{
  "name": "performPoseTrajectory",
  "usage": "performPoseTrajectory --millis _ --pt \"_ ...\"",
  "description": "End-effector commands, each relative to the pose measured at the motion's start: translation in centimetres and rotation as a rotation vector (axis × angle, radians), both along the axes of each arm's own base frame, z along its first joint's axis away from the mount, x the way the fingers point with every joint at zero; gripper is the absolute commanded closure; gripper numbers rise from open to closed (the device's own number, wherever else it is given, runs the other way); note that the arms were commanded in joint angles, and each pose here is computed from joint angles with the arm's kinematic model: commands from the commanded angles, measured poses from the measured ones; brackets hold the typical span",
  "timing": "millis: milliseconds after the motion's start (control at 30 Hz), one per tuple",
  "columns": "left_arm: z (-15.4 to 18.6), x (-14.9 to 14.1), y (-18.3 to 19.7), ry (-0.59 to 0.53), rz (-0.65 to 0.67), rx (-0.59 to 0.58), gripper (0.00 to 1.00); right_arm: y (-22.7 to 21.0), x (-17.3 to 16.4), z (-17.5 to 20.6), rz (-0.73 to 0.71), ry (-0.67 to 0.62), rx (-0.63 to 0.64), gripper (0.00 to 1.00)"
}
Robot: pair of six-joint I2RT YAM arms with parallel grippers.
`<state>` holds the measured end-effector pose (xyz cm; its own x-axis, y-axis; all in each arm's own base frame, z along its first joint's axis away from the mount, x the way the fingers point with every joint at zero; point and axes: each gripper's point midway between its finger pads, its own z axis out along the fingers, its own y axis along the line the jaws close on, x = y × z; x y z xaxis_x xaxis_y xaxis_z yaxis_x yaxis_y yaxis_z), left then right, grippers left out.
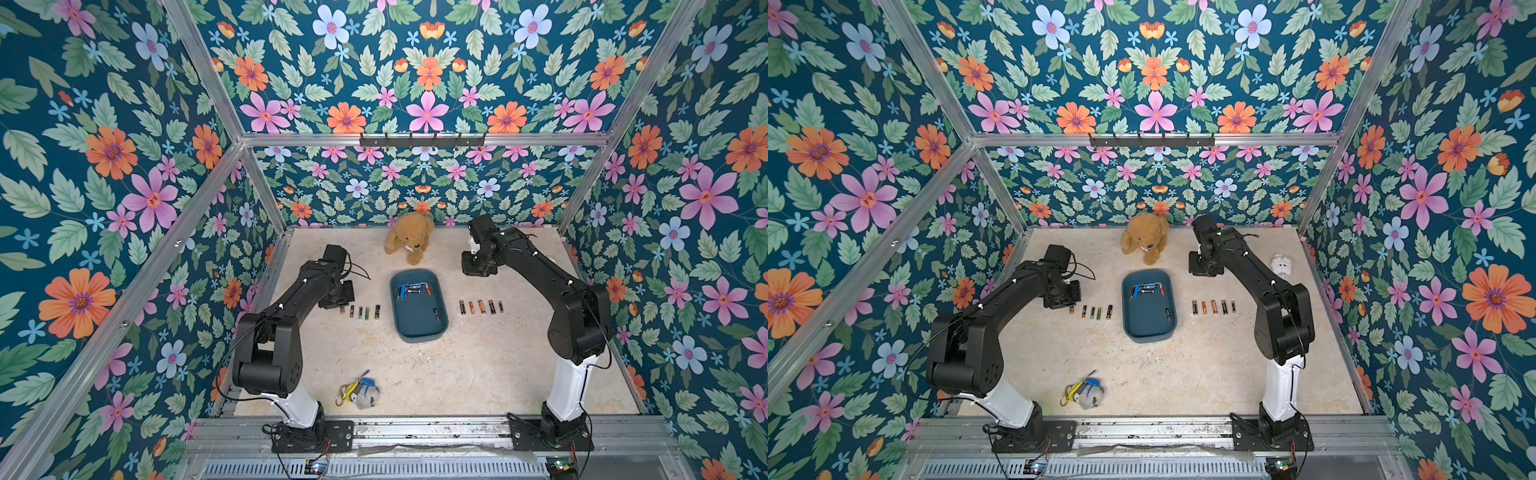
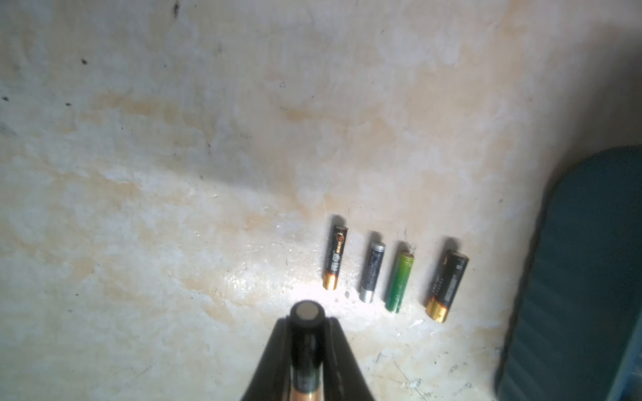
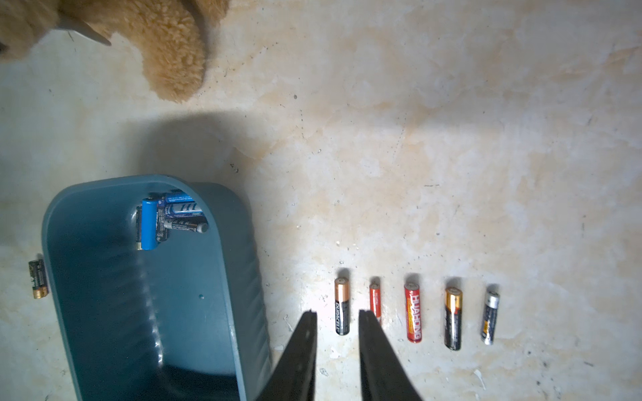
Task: Take the batteries out of the storage box
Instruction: Place the battery at the center of the board.
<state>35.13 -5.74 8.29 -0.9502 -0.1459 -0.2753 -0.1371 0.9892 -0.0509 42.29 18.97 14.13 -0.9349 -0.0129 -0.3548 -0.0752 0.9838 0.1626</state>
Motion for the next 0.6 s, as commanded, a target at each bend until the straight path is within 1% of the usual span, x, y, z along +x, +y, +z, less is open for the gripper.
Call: performPoseTrajectory --millis 0,300,567 --pt "-0.8 0.5 0.8 -0.01 -0.022 0.016 0.86 0.0 -0.1 0.3 -0.011 -0.001 -0.002 0.73" --pt "-2.7 1.0 1.3 0.011 -0.044 0.015 0.85 0.0 0.2 0.2 -0.002 0.001 -0.016 0.73" --pt "-3.8 1.4 1.3 0.023 -0.058 0.013 0.85 0.0 0.4 0.2 0.0 0.001 -0.024 0.73"
